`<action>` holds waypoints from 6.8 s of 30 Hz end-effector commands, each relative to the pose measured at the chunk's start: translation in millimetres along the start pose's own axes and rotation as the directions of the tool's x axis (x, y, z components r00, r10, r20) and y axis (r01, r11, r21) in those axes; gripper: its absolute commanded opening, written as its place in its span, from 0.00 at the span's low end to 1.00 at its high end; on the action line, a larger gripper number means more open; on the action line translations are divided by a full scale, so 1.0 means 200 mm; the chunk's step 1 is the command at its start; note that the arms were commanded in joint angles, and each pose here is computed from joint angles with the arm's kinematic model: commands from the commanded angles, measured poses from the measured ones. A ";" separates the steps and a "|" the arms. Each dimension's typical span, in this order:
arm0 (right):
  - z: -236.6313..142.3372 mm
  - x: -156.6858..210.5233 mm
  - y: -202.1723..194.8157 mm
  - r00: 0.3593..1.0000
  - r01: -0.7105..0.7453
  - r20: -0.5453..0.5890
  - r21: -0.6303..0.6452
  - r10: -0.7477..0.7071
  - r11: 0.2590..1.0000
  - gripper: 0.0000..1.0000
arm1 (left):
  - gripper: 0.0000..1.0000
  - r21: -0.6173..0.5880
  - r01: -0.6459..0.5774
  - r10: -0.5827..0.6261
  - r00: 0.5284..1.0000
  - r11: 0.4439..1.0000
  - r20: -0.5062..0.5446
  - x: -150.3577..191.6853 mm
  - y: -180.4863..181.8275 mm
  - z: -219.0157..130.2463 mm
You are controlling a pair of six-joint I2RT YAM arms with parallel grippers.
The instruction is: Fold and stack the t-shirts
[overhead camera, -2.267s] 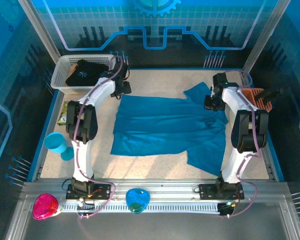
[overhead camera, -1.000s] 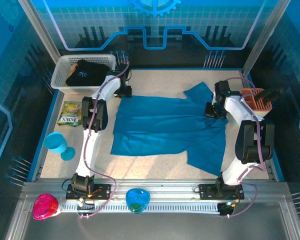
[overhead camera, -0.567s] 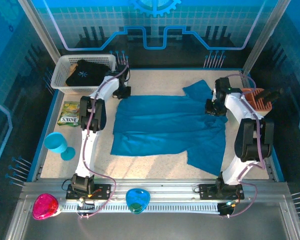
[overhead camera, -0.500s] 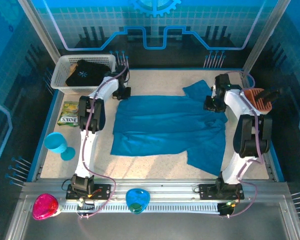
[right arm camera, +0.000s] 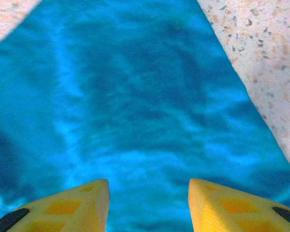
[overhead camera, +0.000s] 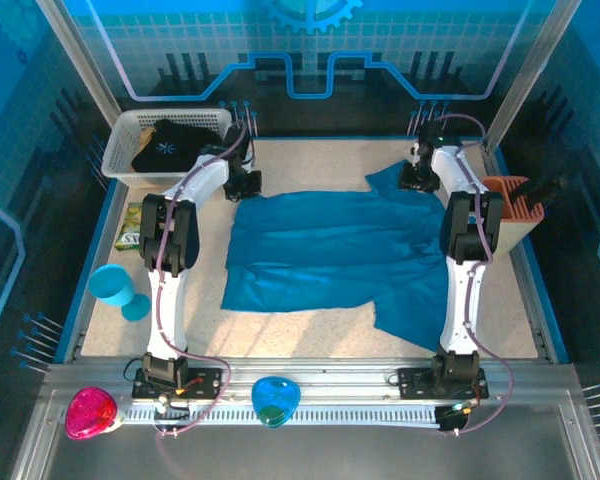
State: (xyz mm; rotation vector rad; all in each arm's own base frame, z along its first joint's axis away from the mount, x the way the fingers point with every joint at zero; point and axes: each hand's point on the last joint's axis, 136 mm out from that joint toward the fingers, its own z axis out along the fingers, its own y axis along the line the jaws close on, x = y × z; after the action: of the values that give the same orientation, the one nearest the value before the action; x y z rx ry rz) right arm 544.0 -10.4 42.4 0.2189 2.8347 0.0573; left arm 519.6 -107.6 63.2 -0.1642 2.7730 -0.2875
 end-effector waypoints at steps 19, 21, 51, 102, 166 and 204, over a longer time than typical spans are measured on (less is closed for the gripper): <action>-0.05 0.55 0.15 0.984 -0.049 -0.177 -0.064 0.038 0.997 0.29 | 0.00 0.048 0.020 -0.020 1.000 0.999 -0.002 0.06 -0.01 -0.03; -0.10 0.49 0.12 0.988 -0.045 -0.148 -0.037 0.039 0.998 0.32 | 0.00 0.048 0.019 -0.019 1.000 0.999 -0.001 0.06 -0.01 -0.04; 0.11 -0.06 -0.09 0.993 0.100 -0.066 0.061 -0.096 0.993 0.41 | 0.00 0.042 0.018 -0.019 1.000 0.999 0.017 0.04 -0.01 -0.10; -2.36 0.31 0.13 0.624 0.202 0.773 -0.014 -0.118 0.979 0.00 | 0.01 0.257 -0.103 -0.079 0.788 0.961 0.611 0.20 -0.23 -2.10; -0.55 -0.90 -0.03 0.770 0.038 0.617 0.213 -0.164 0.976 0.00 | 0.00 0.053 0.113 -0.124 0.844 0.992 0.521 -0.85 0.11 -0.13; -0.89 0.03 -0.10 0.821 -0.026 0.571 0.072 -0.019 0.997 0.00 | 0.00 0.022 0.046 -0.050 0.872 0.999 0.487 -0.45 0.18 -0.40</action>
State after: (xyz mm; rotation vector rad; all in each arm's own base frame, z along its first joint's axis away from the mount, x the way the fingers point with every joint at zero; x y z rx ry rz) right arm 488.3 -30.5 185.6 0.1855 2.3060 -0.1278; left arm 575.0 -53.3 129.7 -0.2642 2.3349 -0.2526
